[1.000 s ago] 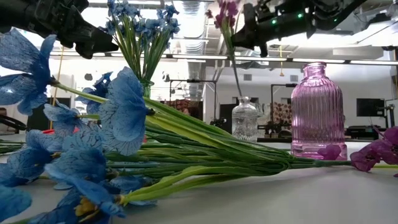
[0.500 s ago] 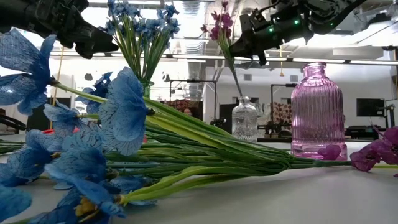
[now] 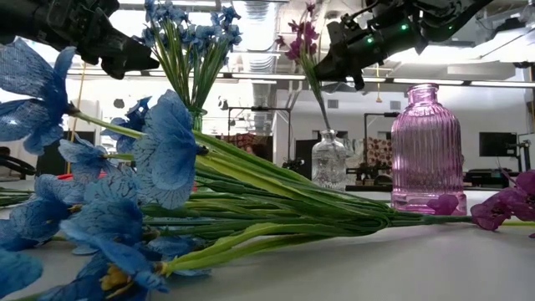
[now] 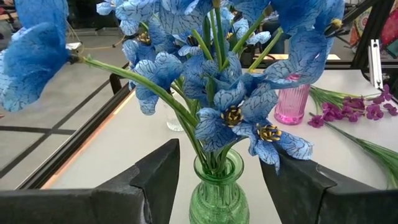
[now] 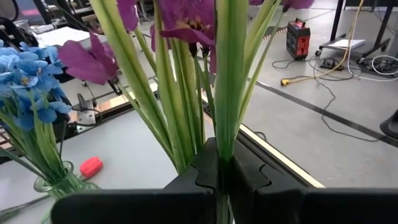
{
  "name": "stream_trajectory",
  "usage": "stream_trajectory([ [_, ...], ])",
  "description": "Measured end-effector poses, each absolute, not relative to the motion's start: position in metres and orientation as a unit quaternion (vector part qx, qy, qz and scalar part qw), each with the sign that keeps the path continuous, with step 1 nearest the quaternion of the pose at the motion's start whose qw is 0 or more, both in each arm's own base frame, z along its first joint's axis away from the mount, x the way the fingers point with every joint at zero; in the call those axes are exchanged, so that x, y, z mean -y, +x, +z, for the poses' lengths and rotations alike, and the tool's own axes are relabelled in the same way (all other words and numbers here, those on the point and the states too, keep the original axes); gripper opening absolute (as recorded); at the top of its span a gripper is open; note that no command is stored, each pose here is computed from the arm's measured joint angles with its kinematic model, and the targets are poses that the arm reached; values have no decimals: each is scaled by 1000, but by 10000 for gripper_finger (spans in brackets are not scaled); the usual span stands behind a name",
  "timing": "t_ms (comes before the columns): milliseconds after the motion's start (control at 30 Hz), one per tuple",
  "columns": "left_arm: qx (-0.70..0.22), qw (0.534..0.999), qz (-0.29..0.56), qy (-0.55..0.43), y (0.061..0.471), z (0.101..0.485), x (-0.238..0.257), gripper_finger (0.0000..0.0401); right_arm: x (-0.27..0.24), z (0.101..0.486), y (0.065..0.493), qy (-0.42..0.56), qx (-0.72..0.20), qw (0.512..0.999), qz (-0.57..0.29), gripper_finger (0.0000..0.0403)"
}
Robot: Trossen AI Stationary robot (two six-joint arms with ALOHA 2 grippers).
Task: Sort flowers into vase by color
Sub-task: Put the top right purple flowers into the transparent flower vase
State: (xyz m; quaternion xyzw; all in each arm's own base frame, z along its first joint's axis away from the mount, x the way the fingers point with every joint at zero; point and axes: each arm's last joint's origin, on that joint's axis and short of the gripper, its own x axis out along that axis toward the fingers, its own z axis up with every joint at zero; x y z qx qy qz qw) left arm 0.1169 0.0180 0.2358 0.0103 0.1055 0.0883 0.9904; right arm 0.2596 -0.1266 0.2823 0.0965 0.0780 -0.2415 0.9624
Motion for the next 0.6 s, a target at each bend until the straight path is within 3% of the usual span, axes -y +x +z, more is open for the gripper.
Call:
stream_trajectory([
  [400, -105, 990, 88, 9, 117, 236, -18, 209, 127, 282, 259, 97, -81, 962, -242, 48],
  [600, -105, 990, 88, 9, 117, 236, -18, 209, 125, 277, 257, 100, -113, 958, -243, 85],
])
